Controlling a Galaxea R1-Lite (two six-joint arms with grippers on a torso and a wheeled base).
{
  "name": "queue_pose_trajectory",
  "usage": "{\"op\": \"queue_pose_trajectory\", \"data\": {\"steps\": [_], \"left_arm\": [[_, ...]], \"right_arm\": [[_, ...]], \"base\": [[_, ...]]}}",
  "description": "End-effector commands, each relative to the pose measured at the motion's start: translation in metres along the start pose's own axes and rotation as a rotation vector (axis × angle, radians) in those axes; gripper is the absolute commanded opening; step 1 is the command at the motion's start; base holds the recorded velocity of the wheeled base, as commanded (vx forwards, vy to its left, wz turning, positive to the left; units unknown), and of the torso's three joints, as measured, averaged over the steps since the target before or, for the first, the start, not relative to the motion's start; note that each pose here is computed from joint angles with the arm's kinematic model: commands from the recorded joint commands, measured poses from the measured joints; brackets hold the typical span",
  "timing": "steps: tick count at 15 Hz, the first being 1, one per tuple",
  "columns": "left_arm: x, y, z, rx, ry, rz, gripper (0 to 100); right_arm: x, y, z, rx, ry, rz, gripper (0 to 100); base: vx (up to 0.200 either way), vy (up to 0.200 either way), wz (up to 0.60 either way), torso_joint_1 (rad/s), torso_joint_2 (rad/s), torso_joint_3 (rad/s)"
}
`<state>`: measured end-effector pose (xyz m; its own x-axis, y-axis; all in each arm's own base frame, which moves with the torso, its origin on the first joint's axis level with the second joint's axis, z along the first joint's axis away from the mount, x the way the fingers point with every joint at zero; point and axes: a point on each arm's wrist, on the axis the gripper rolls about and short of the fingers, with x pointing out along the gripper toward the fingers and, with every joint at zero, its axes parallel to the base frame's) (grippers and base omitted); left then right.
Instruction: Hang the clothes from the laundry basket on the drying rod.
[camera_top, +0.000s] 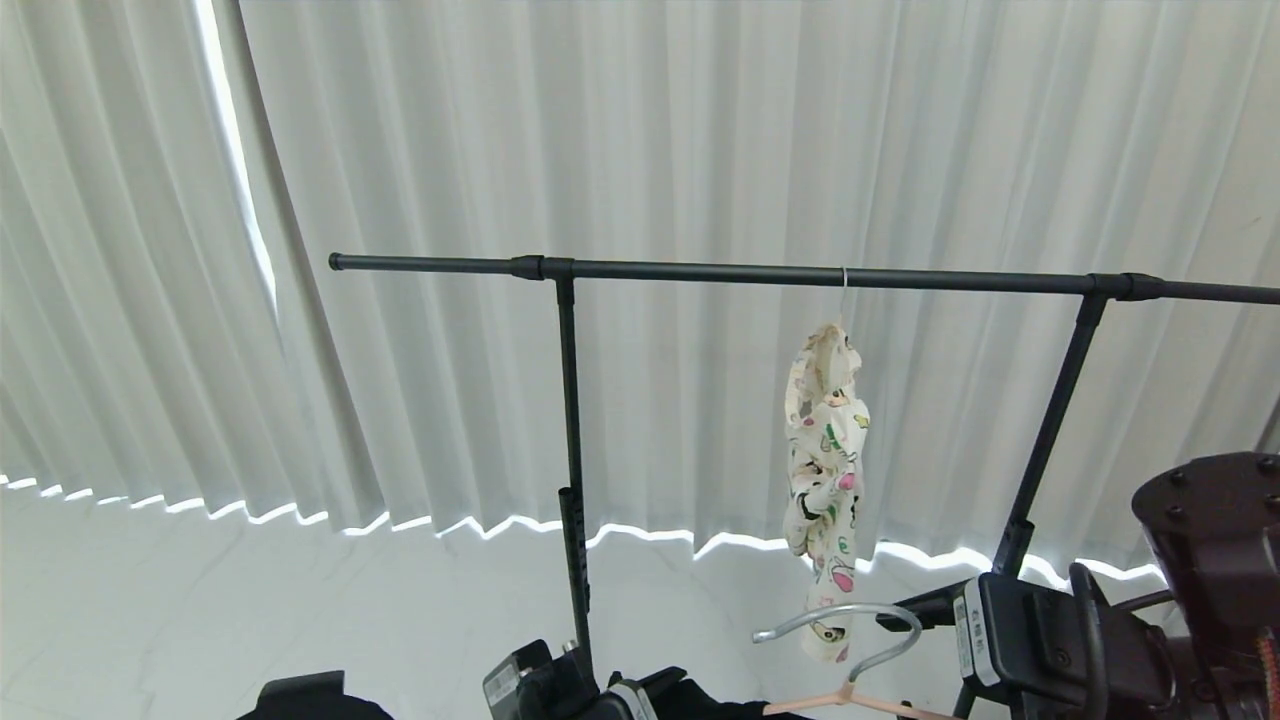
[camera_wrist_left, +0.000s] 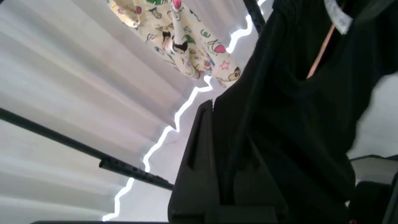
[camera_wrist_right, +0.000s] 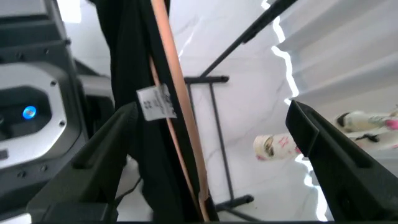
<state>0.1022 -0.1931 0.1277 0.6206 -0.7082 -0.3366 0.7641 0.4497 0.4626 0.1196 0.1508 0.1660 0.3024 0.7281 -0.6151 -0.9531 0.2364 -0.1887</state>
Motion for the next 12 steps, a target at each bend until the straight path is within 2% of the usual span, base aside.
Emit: {"op": "queue_pose_trajectory", "data": {"steps": [1,3,9,10,12], "left_arm": [[-0.001,0.001,0.001,-0.001,-0.005,0.002,0],[-0.001,0.001,0.001,-0.001,-0.005,0.002,0],[-0.001,0.001,0.001,-0.001,-0.005,0.002,0],[-0.001,0.0,0.002,-0.001,-0.007,0.002,0],[0.0,0.0,0.001,-0.001,-0.006,0.001,0]], "right_arm": [[-0.002,0.003,-0.005,0.003,0.009,0.005,100],[-0.006,0.008,-0.014,0.007,0.022,0.011,100],[-0.005,0.008,-0.016,0.011,0.029,0.008,100],[-0.005,0.009,-0.017,0.01,0.032,0.009,0],[-0.003,0.008,-0.017,0.01,0.037,0.008,0]], "base": [[0.0,0.0,0.0,0.0,0.0,0.0],[0.0,0.0,0.0,0.0,0.0,0.0],[0.0,0.0,0.0,0.0,0.0,0.0],[0.0,0.0,0.0,0.0,0.0,0.0],[0.0,0.0,0.0,0.0,0.0,0.0]]}}
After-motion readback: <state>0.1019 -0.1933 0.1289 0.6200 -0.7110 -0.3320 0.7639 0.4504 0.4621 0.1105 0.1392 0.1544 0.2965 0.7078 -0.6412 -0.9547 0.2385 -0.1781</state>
